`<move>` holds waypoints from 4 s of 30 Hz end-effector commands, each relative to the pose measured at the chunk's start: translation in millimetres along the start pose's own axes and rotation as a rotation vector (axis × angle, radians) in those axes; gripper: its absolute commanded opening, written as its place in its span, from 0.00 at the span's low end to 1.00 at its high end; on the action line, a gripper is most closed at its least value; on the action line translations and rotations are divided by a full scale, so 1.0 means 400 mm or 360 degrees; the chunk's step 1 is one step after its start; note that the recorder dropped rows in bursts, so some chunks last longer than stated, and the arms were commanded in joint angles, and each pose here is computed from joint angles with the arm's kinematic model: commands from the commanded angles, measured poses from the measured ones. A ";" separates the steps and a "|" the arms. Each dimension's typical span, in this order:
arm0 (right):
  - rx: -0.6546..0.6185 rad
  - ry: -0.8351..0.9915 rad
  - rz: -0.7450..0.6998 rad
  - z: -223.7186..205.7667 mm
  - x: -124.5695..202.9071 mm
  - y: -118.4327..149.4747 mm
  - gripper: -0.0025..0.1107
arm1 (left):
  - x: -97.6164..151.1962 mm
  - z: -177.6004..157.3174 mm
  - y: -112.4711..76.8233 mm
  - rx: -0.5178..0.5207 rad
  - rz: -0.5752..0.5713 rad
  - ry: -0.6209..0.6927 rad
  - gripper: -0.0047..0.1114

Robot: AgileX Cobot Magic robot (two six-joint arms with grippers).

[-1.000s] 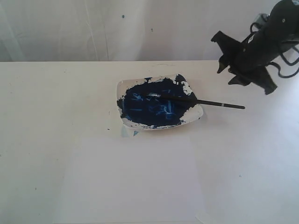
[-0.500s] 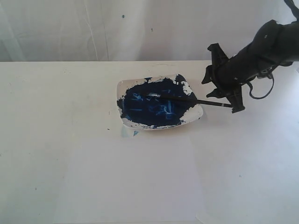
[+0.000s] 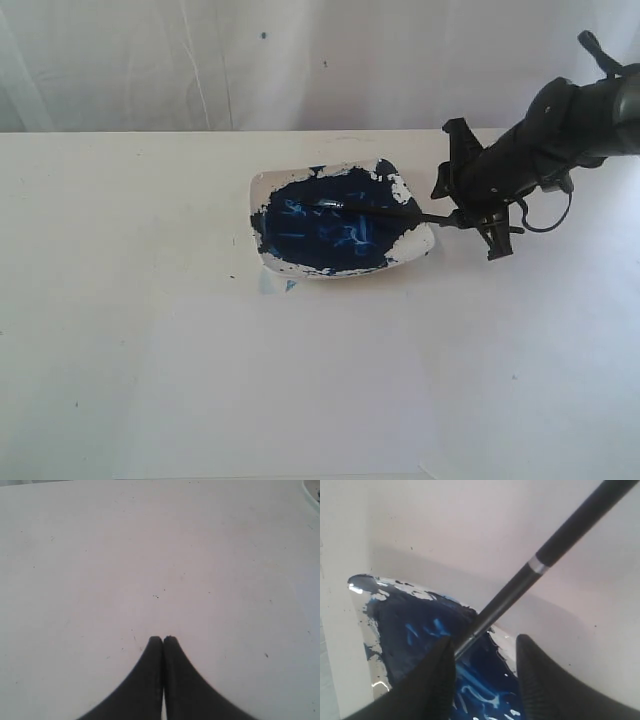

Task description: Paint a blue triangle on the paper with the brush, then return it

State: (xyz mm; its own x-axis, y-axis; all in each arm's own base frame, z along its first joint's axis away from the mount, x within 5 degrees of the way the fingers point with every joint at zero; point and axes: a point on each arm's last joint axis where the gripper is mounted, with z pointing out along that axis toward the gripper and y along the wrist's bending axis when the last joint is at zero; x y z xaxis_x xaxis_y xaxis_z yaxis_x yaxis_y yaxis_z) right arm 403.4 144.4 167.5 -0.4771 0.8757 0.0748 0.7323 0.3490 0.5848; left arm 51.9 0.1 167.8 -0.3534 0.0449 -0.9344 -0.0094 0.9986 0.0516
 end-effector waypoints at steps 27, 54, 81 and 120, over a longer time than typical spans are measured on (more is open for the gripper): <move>-0.0026 -0.0102 0.0105 0.062 -0.060 -0.030 0.36 | 0.003 0.001 -0.001 0.0011 -0.0025 -0.0003 0.04; -0.0004 -0.0102 0.0176 0.079 -0.063 -0.041 0.24 | 0.003 0.001 -0.001 0.0011 -0.0025 -0.0003 0.04; -0.0176 -0.0175 0.0189 0.045 -0.070 -0.003 0.04 | 0.003 0.001 -0.001 0.0011 -0.0025 -0.0003 0.04; -0.1580 -0.0863 -0.2554 -0.296 0.271 0.227 0.02 | 0.003 0.001 -0.001 0.0011 -0.0025 -0.0003 0.04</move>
State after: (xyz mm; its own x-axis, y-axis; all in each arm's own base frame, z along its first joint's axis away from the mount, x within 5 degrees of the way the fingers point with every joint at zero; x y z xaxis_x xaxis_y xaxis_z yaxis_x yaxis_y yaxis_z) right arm 358.4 230.5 332.8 0.0498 0.0592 -0.9970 -0.7231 0.6907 0.0049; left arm 51.9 0.0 167.8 -0.3533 0.0434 -0.9345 -0.0093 0.9987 0.0500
